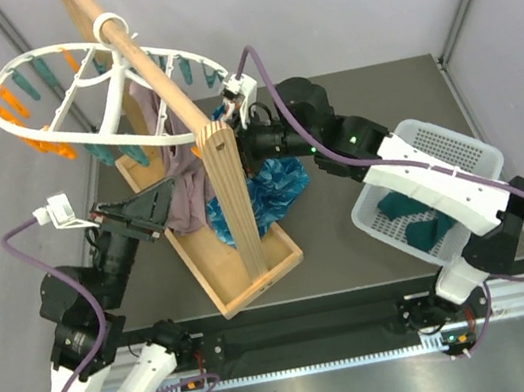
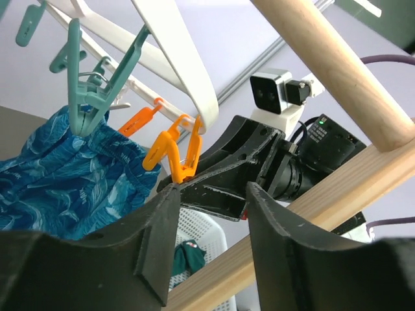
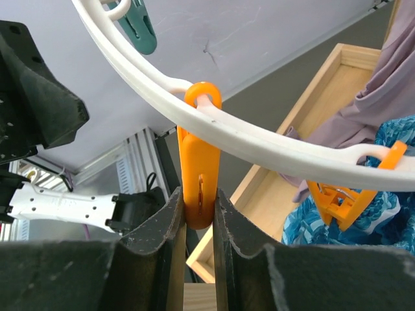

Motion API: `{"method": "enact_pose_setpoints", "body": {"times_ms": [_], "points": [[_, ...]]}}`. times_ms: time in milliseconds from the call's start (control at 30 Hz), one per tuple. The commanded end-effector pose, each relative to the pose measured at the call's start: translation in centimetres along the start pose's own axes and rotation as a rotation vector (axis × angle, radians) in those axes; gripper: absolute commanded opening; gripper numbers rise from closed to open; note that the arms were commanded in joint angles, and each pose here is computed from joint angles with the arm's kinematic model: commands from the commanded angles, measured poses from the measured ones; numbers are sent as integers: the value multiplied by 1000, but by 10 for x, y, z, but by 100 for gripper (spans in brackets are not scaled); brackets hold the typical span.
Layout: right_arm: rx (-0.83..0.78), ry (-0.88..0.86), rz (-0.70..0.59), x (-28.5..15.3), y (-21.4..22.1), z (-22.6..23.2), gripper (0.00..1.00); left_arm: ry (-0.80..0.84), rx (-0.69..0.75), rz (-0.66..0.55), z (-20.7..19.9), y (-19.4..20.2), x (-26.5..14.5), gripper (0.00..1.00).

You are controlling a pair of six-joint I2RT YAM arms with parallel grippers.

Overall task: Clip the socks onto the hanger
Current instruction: Open the clamp at the hanger.

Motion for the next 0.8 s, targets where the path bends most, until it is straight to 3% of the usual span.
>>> {"method": "enact_pose_setpoints", "body": {"times_ms": [0,167,433,767], "points": [[-35,-51,-11,1,-14,21,0,-16,-5,-67,-1,-15,1,52],[-43,-35,-7,8,-22,21,0,-121,-18,66,6,-3,24,56],[-33,-27,-18,12,-29,21,0,-186,15,112,15,2,45,68],[-36,-10,-18,14,-28,18,0,-204,-7,139,18,9,58,68]]}}
Point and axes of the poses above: each gripper's point midway between its finger pads, its own x axis out along the fingers, its own z axis along the line the jaws close on, y = z × x, the point moved 1 cm from there along -x, back along the fingers, and after that the axes turned 6 degrees about x, right-handed, at the moved point
